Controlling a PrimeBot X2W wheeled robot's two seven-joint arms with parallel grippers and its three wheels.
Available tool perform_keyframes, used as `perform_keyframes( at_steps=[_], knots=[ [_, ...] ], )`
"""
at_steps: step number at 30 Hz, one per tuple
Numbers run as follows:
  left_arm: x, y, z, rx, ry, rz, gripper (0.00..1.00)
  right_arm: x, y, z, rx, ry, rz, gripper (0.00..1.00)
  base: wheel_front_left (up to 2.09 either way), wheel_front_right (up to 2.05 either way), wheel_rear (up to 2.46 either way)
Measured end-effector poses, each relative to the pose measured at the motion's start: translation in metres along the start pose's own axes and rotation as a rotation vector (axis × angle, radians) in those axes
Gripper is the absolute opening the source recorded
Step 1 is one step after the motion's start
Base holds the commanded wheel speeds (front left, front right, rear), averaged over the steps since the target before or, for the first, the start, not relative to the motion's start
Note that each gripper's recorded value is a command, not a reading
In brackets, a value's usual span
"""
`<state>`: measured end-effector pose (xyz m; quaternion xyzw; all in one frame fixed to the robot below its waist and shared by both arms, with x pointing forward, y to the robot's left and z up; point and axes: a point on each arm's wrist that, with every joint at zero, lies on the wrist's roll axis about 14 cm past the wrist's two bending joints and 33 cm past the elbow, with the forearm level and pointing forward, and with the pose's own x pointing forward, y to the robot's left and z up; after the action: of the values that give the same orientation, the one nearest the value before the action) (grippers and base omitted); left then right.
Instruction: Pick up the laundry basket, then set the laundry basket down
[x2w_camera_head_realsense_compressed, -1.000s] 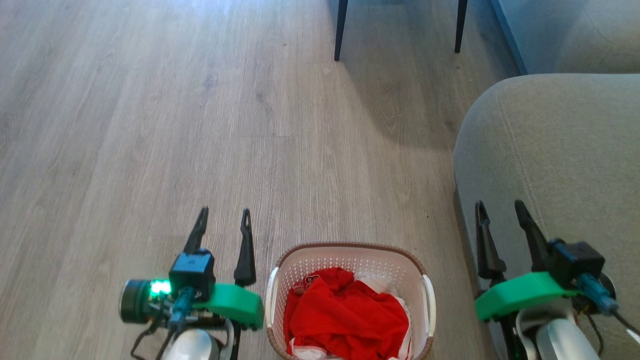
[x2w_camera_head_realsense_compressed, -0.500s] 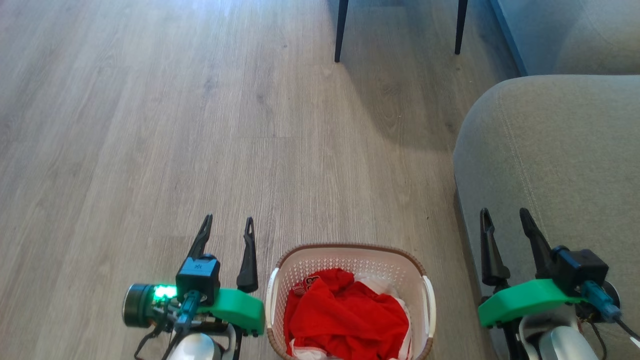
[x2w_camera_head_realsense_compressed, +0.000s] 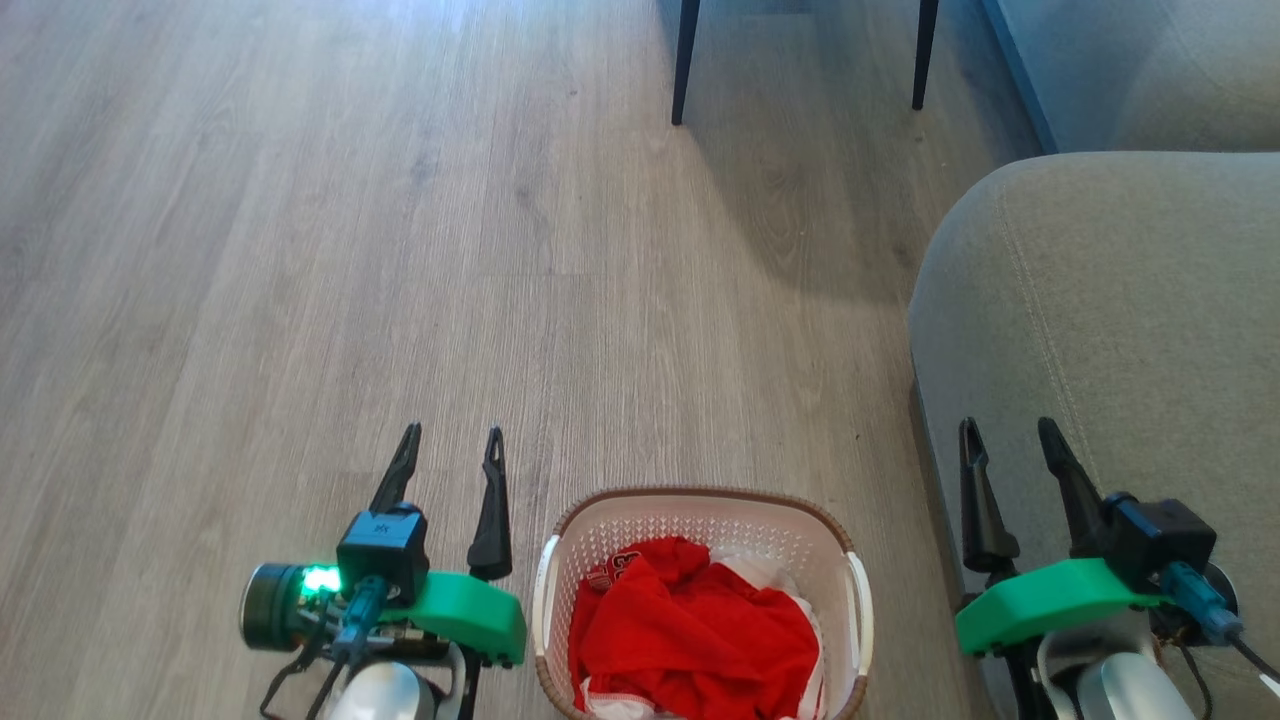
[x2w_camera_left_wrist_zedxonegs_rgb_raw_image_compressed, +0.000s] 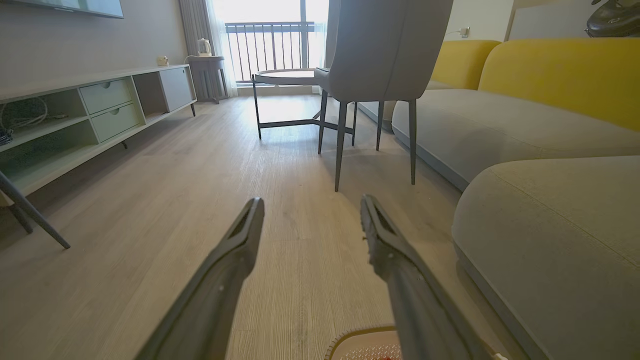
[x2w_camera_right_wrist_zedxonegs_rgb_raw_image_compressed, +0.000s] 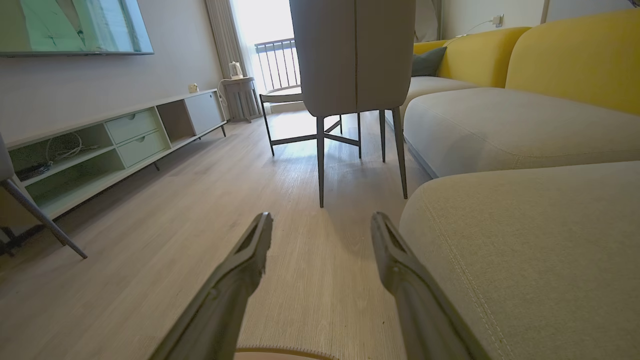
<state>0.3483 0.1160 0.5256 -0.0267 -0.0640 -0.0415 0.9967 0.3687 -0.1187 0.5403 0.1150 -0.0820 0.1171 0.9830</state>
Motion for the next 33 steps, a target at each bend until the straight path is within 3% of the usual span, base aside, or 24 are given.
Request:
perform_keyframes(
  at_steps=[33],
  knots=[
    [0.0003,-0.0054,-0.0032,-0.065,0.015,-0.035,1.00,-0.0037,-0.0040,0.0025,0.005,-0.006,-0.015,1.00,0.00,0.00,0.00]
  ],
)
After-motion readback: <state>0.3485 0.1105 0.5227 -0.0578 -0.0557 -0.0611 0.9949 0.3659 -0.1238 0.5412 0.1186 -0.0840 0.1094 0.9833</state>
